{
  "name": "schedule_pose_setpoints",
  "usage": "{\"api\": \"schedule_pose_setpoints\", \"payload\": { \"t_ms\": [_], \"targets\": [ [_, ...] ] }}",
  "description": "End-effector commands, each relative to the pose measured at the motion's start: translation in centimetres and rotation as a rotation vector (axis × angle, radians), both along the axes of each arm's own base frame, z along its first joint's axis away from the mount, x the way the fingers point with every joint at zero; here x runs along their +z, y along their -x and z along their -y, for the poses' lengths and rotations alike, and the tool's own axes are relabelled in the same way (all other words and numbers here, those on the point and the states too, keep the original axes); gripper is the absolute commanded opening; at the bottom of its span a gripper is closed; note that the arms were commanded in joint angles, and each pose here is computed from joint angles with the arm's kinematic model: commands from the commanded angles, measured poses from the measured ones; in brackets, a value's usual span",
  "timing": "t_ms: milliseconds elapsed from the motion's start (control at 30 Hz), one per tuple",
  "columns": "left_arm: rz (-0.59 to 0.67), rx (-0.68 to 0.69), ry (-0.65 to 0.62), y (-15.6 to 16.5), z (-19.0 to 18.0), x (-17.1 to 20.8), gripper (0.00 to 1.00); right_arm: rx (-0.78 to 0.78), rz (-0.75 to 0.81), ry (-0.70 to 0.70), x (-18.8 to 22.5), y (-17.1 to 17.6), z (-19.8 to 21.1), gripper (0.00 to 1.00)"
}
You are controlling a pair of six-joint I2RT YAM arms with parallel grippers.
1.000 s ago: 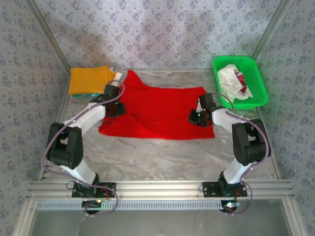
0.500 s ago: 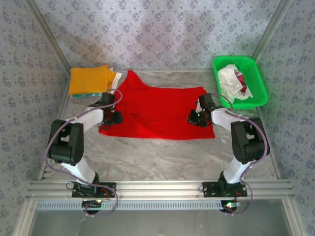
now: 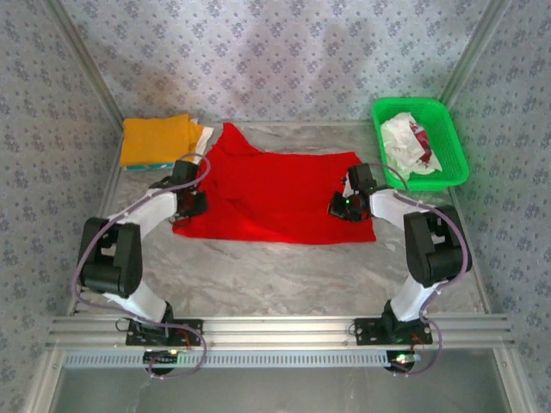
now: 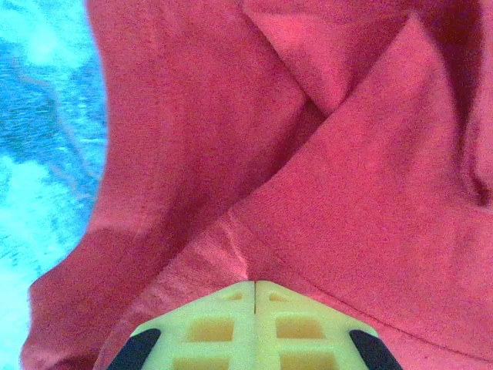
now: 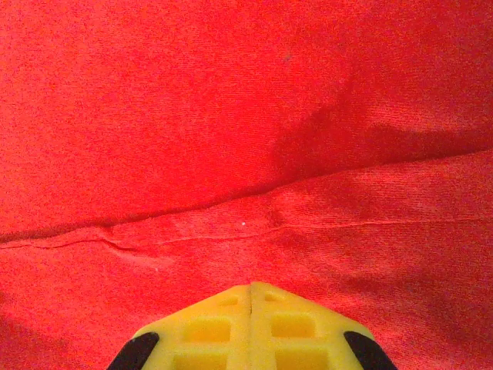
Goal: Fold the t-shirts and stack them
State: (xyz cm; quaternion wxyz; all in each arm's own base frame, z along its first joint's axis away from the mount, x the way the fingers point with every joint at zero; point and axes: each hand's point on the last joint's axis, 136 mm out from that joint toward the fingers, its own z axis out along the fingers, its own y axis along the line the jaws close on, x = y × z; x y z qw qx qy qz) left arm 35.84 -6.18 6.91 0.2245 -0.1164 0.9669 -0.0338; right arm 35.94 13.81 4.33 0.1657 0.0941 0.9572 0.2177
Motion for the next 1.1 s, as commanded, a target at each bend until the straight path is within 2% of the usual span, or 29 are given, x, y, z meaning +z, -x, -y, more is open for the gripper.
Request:
{"api": "schedule_pose_setpoints", "payload": {
  "t_ms": [0,233,400,500,567,667,767,867,967,1067],
  "targets": [
    [-0.035,0.080,-0.028,2.7,-2.0,0.3,0.00,-0.042,-0.049,0.039,-1.0,0.7,1.3,0.00],
    [-0.053,0.123,-0.013,5.7,-3.1,0.2,0.00,-0.070,-0.083,0.037,-2.2,1.0,2.0,0.00],
    [-0.135,0.127,0.010,7.8,-2.8,-1.3,0.01,-0.090,-0.098,0.044,-2.7,1.1,2.5,0.00],
    [-0.144,0.139,-0.015,8.2,-3.3,-1.8,0.37,-0.087,-0.089,0.039,-2.6,0.9,2.3,0.00],
    [-0.123,0.145,-0.011,7.6,-3.3,-1.1,0.45,-0.072,-0.080,0.033,-2.3,0.7,1.9,0.00],
    [-0.054,0.147,0.003,6.0,-3.0,1.1,0.51,-0.049,-0.064,0.032,-1.6,0.5,1.5,0.00],
    [0.055,0.120,0.028,3.4,-2.0,4.6,0.51,-0.038,-0.037,0.048,-0.9,0.3,1.4,0.00],
    [0.137,0.036,0.034,0.4,0.4,7.7,0.47,-0.028,-0.022,0.045,-0.4,0.1,1.0,0.00],
    [0.111,-0.044,0.030,-2.2,2.9,7.6,0.48,-0.022,-0.013,0.039,-0.1,-0.1,0.7,0.00],
    [0.071,-0.065,0.032,-4.2,4.2,5.8,0.48,-0.019,-0.008,0.036,0.1,-0.1,0.5,0.00]
  ]
}}
